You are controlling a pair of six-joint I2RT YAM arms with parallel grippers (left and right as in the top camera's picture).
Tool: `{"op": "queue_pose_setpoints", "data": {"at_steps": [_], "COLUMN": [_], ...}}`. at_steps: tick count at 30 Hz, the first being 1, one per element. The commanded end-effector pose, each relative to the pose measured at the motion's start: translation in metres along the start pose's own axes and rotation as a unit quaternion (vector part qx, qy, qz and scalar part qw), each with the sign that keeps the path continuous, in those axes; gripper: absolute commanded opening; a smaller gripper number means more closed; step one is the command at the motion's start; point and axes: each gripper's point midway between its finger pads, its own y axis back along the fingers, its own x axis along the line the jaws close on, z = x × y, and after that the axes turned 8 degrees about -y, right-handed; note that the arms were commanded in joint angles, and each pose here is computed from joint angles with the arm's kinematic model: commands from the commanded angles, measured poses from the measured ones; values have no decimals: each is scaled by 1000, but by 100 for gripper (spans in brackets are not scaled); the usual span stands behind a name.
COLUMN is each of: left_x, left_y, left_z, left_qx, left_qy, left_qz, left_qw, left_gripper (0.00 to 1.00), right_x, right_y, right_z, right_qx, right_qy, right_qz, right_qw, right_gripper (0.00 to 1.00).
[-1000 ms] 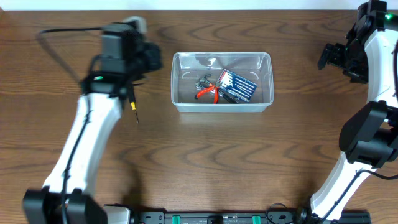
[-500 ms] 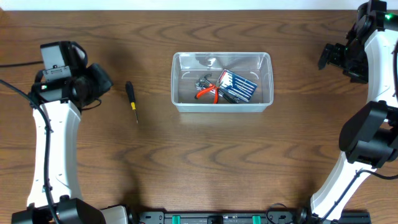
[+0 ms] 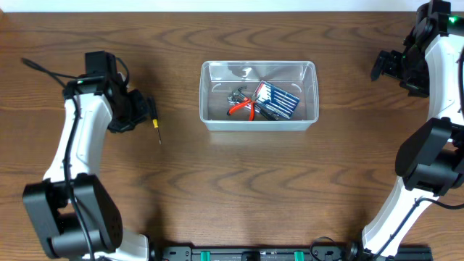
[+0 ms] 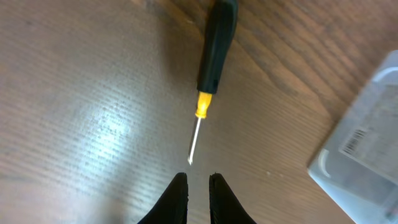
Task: Pack container
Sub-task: 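Move the left gripper over the black-and-yellow screwdriver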
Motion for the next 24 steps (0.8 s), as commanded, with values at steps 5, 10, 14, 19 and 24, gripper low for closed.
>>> {"op": "queue_pose_setpoints", "data": {"at_steps": [5, 10, 14, 19, 24], "left_x": [8, 11, 9, 9, 9], "left_y": [-25, -36, -35, -35, -35], "left_z": [10, 8, 7, 7, 8], "left_qx": [-4, 8, 9, 8, 7], "left_qy": [-15, -42, -48, -48, -48], "left_qz": [26, 42, 42, 42, 41], "left_qw": [1000, 998, 998, 998, 998], "left_gripper": [12, 12, 12, 13, 12], "right_x": [1, 1, 1, 1, 1], "right_y": [0, 0, 0, 0, 0], "right_z": [0, 0, 0, 0, 0], "right_qx": [-1, -1, -1, -1, -1], "right_qy": [-9, -9, -9, -9, -9], "right_qz": [0, 0, 0, 0, 0], "right_qw": [1000, 1000, 1000, 1000, 1000], "right_gripper": [99, 99, 99, 99, 99]}}
